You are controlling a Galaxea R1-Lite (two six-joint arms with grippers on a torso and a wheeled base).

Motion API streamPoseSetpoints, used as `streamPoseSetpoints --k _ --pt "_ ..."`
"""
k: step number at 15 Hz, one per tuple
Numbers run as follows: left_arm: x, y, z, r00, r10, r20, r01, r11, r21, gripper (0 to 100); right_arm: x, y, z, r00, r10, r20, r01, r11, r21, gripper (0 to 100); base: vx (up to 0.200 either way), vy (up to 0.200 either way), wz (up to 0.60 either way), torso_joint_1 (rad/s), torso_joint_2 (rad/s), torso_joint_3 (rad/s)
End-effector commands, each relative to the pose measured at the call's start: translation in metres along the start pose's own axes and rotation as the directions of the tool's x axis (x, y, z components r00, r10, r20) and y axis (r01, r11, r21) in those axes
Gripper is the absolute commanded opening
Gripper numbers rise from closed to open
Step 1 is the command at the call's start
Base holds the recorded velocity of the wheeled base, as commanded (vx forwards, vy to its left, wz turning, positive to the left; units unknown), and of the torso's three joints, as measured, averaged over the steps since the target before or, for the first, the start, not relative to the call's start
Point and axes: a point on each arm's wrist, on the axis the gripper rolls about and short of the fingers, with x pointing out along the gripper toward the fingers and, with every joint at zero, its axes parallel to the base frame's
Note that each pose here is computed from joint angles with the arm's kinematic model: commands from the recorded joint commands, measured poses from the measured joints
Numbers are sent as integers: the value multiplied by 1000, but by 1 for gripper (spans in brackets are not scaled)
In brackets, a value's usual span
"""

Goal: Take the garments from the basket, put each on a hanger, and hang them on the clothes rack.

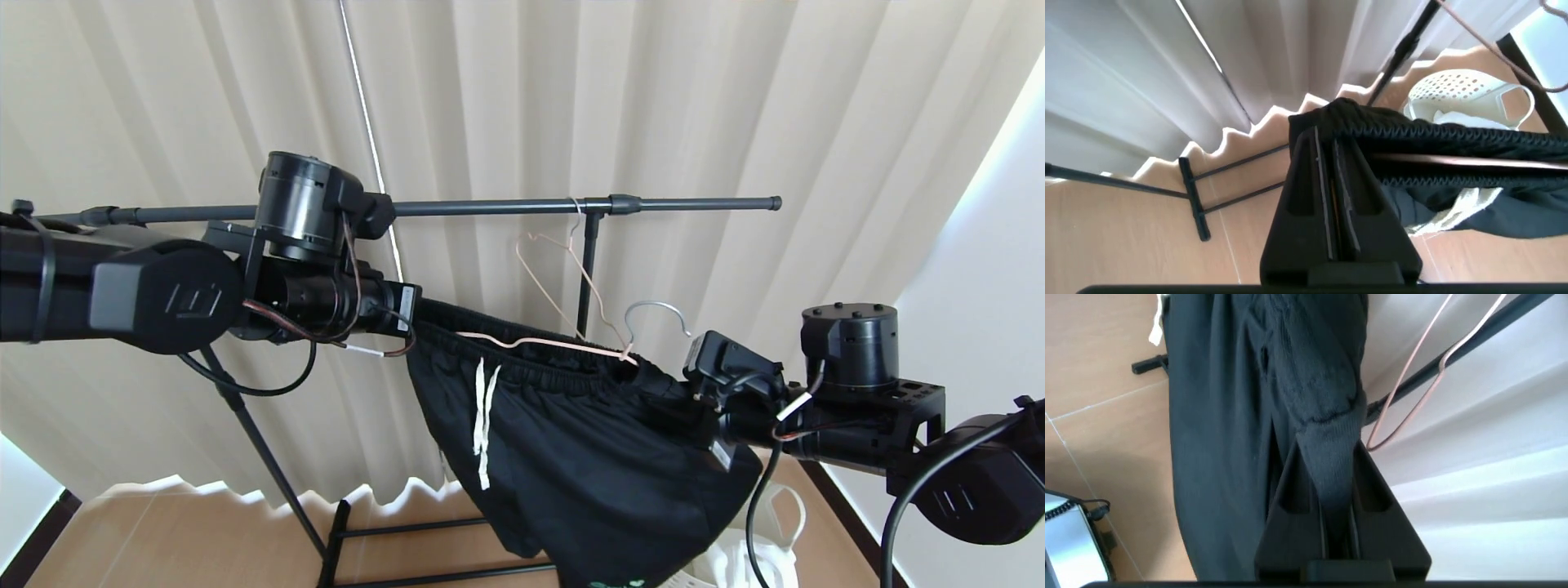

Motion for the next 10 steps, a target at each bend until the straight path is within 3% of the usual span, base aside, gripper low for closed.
streamPoseSetpoints --k 1,7,9,10 --pt "-12 0 14 1000 -2 28 2 1000 -3 0 2 2 -2 1000 7 -9 -7 1000 1 0 0 0 0 0 0 0" --pt "4 20 26 998 52 38 -50 998 -35 0 3 3 -5 1000 15 -20 -15 1000 -7 0 0 0 0 0 0 0" --pt "1 14 27 998 38 45 -37 999 -23 0 7 3 -8 999 9 -36 -10 1000 -4 0 0 0 0 0 0 0" --pt "-5 1 26 1000 6 29 -7 1000 17 0 11 2 -9 998 -21 -63 20 1000 -5 0 0 0 0 0 0 0"
